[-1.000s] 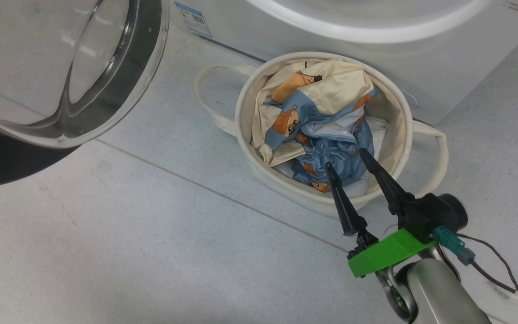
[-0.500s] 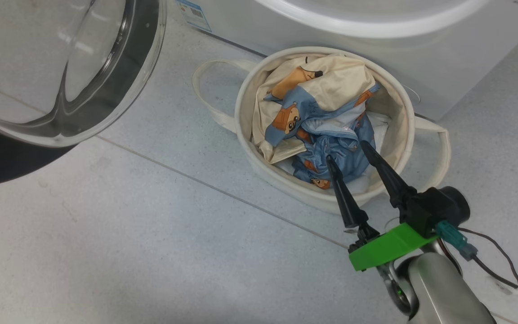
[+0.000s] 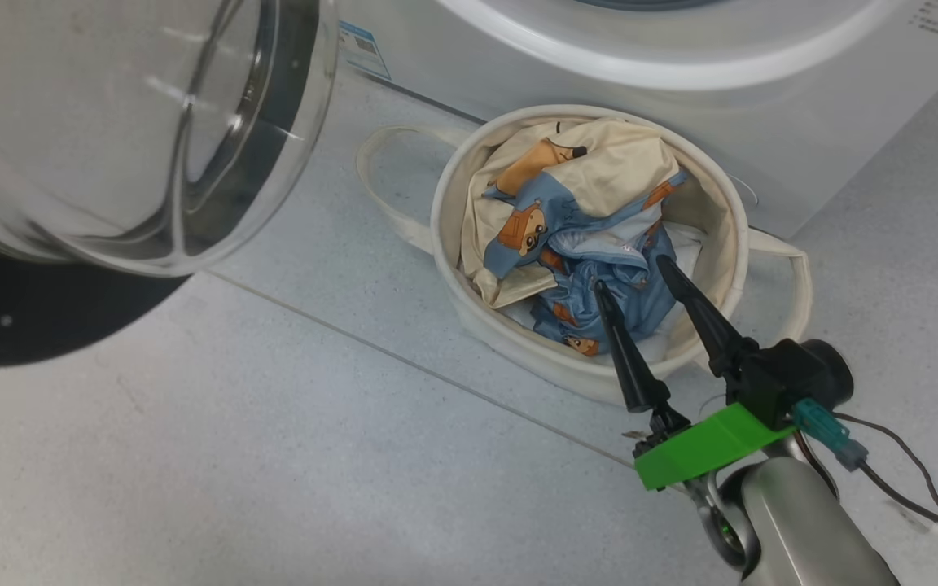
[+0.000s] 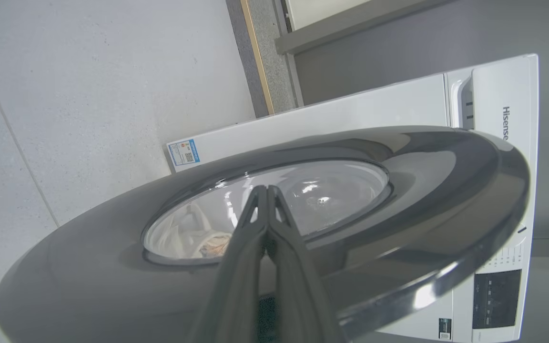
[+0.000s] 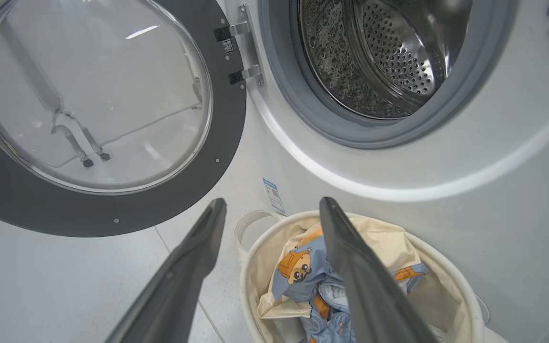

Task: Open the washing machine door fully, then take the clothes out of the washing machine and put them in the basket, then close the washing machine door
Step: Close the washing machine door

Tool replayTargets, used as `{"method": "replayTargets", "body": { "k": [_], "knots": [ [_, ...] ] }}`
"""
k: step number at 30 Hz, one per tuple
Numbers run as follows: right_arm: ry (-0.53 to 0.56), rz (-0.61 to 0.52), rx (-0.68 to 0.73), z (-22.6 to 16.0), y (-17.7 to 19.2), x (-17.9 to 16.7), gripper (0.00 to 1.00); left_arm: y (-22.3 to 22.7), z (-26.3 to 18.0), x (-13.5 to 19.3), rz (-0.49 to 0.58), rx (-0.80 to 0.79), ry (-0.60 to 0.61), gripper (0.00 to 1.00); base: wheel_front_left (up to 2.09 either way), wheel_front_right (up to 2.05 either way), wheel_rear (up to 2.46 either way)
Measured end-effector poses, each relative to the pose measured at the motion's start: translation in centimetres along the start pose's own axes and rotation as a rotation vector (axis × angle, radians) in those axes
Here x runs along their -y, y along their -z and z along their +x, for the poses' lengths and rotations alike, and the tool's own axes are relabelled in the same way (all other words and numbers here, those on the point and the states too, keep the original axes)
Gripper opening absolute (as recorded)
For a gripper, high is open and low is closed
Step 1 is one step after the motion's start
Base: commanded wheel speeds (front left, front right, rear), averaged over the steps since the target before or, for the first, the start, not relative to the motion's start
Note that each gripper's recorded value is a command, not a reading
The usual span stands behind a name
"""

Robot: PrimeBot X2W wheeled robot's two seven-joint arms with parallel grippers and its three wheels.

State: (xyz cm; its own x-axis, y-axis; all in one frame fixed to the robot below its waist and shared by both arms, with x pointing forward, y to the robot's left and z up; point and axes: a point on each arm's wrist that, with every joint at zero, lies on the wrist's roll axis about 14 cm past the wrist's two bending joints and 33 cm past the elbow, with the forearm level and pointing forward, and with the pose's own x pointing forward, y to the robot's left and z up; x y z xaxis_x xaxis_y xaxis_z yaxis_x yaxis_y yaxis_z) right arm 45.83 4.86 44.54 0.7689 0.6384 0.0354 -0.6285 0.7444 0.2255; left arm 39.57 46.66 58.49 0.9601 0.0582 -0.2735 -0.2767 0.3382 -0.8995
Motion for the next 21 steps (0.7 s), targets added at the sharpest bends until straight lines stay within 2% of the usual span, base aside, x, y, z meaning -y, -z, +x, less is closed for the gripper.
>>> {"method": "replayTargets", "body": {
  "k": [6,21],
  "knots": [
    [0.001,0.007,0.007,0.0,-0.3,-0.1,1.0,5.2,0.3,1.1,0.101,-0.202,0.023,0.0,0.0,0.0,0.0],
    [0.069,0.022,0.051,-1.0,-2.3,2.0,1.0,20.4,1.9,8.5,0.176,-0.584,0.339,0.0,0.0,0.0,0.0]
  ]
}}
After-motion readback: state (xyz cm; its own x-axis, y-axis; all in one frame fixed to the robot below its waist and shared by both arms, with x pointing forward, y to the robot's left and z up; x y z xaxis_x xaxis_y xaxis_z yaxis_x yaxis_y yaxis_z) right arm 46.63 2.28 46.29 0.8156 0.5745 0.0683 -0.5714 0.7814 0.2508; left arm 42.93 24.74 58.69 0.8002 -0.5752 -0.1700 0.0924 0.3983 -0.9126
